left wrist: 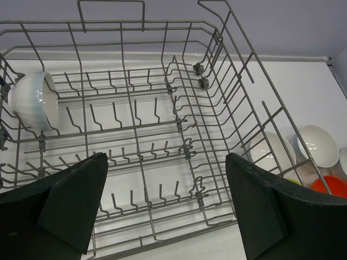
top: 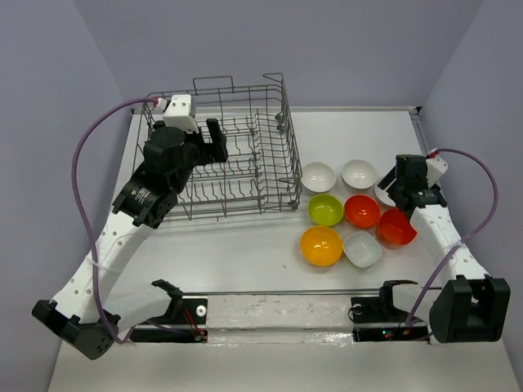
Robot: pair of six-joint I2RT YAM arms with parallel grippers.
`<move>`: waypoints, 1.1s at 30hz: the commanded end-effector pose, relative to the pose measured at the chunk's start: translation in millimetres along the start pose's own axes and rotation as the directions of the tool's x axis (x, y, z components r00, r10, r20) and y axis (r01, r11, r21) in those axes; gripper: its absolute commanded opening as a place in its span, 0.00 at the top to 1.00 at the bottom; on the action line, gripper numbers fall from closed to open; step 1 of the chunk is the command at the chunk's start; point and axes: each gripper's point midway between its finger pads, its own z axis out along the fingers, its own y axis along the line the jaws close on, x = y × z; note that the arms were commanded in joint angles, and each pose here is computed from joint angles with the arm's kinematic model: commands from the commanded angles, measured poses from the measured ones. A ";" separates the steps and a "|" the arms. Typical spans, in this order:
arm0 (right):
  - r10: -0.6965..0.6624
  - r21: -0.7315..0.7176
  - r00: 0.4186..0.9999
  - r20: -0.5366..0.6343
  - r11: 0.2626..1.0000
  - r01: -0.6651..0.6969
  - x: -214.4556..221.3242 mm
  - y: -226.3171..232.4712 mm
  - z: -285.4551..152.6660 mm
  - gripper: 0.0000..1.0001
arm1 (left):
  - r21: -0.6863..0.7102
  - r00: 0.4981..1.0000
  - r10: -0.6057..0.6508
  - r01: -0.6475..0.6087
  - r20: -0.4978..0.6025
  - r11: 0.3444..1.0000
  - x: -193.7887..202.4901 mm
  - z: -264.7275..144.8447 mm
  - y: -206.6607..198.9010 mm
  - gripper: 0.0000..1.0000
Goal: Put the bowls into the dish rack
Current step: Pick up the bowl from the corner of the board.
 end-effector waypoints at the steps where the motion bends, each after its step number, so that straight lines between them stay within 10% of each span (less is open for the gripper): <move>1: 0.113 0.008 0.994 0.008 0.994 -0.113 -6.0 -9.2 8.5 0.17 | 0.036 1.000 0.007 -0.008 0.027 0.999 -0.3 3.3 -6.4 0.01; 33: 0.299 0.083 0.953 -0.056 0.952 -0.294 1.3 -34.4 75.7 0.35 | 0.029 1.000 0.029 -0.028 -0.005 0.999 17.8 14.6 -5.0 0.01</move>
